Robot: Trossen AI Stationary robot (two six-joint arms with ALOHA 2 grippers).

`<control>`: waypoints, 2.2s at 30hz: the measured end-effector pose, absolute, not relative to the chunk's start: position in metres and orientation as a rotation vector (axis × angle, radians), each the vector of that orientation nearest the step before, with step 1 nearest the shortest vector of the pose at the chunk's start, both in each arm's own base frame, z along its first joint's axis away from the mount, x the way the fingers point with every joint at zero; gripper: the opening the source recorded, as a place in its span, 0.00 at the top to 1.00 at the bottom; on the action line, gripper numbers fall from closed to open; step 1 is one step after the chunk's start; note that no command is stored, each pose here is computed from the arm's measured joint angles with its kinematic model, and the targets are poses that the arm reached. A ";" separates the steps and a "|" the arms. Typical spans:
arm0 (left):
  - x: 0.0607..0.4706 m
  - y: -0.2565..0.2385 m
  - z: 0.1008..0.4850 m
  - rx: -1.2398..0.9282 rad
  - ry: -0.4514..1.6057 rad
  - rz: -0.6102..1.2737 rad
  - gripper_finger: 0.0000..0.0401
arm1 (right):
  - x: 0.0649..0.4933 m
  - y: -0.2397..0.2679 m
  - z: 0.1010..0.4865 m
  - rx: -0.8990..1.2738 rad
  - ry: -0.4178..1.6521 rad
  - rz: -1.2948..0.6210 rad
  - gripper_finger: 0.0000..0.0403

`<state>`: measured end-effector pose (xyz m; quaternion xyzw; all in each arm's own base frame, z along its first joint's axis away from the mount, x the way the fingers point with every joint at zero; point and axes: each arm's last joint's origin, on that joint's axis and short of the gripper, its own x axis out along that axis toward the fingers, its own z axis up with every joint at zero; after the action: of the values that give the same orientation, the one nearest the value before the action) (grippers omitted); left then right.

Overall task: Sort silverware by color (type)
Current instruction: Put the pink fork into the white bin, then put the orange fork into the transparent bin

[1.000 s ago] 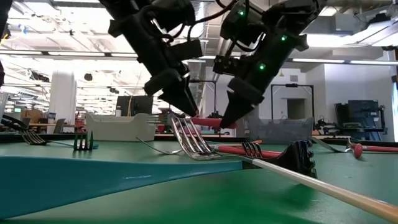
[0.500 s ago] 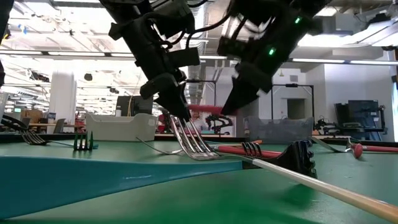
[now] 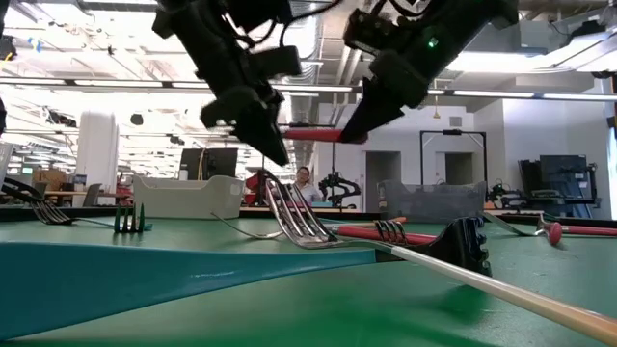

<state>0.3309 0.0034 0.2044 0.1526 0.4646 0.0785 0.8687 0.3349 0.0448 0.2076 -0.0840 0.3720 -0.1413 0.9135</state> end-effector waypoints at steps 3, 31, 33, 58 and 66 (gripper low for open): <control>0.321 0.008 0.217 0.340 0.983 0.241 0.99 | 0.332 0.043 0.218 -0.165 0.727 -0.314 0.75; 0.172 0.168 0.236 0.088 1.500 0.703 1.00 | 0.290 0.047 0.247 -0.087 0.596 -0.459 0.56; 0.173 0.174 0.237 0.107 1.458 0.667 1.00 | 0.290 0.047 0.247 -0.087 0.594 -0.458 0.56; 0.183 0.190 0.247 0.074 1.213 0.995 0.50 | 0.274 0.052 0.246 -0.049 0.661 -0.493 0.56; 0.198 0.177 0.246 -0.144 1.043 0.924 0.50 | 0.260 0.052 0.236 -0.063 0.803 -0.540 0.56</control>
<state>0.1984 0.1773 0.2460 -0.0662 0.4800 0.4250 0.7646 0.2602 0.0519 0.2357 -0.0304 0.3861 -0.2595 0.8847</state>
